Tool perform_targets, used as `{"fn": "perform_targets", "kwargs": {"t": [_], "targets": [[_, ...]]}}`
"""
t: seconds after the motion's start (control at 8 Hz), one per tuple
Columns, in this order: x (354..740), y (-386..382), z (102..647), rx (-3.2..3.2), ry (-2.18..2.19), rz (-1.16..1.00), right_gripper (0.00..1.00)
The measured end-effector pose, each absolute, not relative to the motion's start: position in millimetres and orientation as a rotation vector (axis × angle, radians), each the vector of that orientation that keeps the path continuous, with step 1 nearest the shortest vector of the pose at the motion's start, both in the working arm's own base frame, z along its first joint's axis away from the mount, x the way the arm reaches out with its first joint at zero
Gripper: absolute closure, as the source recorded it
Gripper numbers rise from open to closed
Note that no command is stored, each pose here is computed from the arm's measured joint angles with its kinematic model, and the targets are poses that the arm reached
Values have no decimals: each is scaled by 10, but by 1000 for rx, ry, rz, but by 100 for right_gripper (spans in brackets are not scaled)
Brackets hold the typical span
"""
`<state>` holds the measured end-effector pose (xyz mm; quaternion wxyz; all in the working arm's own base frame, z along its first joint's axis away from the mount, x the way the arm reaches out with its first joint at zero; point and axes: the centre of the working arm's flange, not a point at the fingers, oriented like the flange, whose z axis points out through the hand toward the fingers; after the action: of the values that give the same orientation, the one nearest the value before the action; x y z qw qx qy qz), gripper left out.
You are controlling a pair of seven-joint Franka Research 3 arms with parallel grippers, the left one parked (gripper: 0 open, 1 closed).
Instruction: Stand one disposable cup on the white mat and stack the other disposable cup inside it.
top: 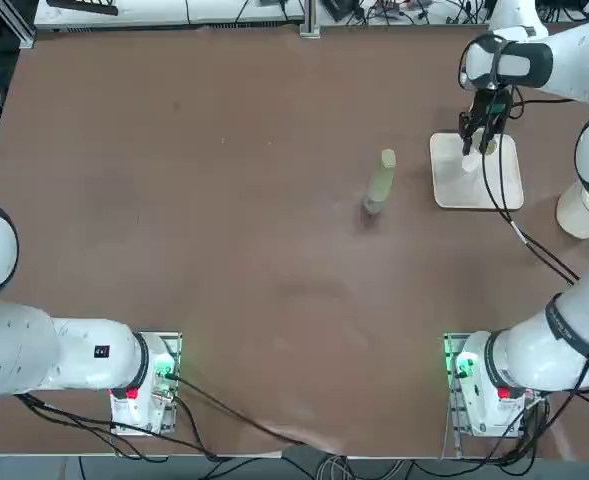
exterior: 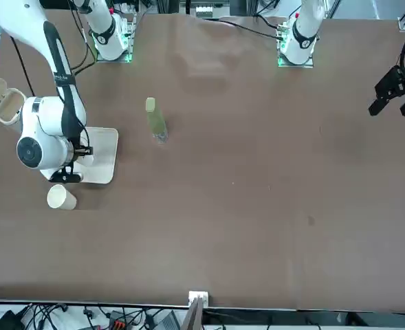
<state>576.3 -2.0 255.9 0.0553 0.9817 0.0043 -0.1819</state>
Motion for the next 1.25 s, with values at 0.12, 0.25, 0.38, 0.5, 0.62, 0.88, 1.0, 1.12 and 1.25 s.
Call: {"fn": "perform_targets", "kwargs": {"t": [0.12, 0.25, 0.38, 0.5, 0.62, 0.88, 1.0, 1.12, 1.25], "targets": [[5767, 4, 2604, 2981, 19, -548, 14], [5772, 44, 2734, 2982, 27, -537, 0], [5789, 78, 2956, 2990, 32, -504, 0], [5826, 85, 3239, 3003, 31, -440, 0], [5894, 68, 3532, 3016, 25, -358, 1], [6133, -19, 3928, 3034, 0, -178, 3], [6274, -83, 3967, 3038, -14, -92, 6], [6401, -148, 3875, 3038, -25, -38, 8], [6509, -199, 3668, 3035, -31, -11, 10]]}}
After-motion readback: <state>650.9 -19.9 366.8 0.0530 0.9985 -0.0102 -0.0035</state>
